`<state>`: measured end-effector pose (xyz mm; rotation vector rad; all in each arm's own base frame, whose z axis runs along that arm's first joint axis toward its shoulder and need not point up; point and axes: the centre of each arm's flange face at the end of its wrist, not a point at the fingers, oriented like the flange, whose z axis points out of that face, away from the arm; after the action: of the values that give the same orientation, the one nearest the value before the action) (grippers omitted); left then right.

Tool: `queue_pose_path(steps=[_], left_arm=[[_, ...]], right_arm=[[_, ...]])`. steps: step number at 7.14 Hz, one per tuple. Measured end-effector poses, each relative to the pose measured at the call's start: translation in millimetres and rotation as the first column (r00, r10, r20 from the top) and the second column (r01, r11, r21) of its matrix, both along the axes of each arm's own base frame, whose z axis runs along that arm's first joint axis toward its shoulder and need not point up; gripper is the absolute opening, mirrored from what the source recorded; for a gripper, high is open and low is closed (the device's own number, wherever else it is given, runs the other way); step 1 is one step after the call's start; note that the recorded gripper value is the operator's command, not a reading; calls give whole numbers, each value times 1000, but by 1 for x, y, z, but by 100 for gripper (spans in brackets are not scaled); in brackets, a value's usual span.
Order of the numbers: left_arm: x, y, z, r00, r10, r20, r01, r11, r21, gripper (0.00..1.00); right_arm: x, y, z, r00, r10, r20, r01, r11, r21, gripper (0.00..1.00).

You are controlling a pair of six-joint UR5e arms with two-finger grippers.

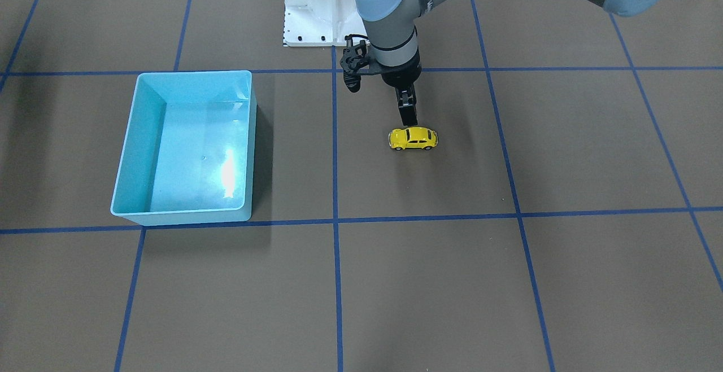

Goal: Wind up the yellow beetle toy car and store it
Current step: 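Press the left gripper on the car's roof and push it forward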

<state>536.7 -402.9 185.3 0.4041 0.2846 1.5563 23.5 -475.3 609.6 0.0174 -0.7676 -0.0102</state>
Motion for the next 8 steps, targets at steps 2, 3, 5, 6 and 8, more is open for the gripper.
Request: queue_pose_path(steps=[2,3,5,6,8], left_arm=[[29,3,0,998,5,61,-7,999,38,93],[36,2,6,997,6,78,-9,999,36,93],[51,-3,20,996,10,83,-12,1000,29,91],[58,-5,26,997,11,70,-13,1000,27,89],[69,-8,36,999,18,45,-19,1000,19,88]], right_arm=[[0,0,0,1000,1,-3,-1,1000,0,100],[0,0,1,1000,1,-4,-1,1000,-1,100],[0,0,0,1000,1,-3,-1,1000,1,100],[0,0,0,1000,1,-4,-1,1000,0,100],[1,0,2,1000,3,-7,-3,1000,-4,100]])
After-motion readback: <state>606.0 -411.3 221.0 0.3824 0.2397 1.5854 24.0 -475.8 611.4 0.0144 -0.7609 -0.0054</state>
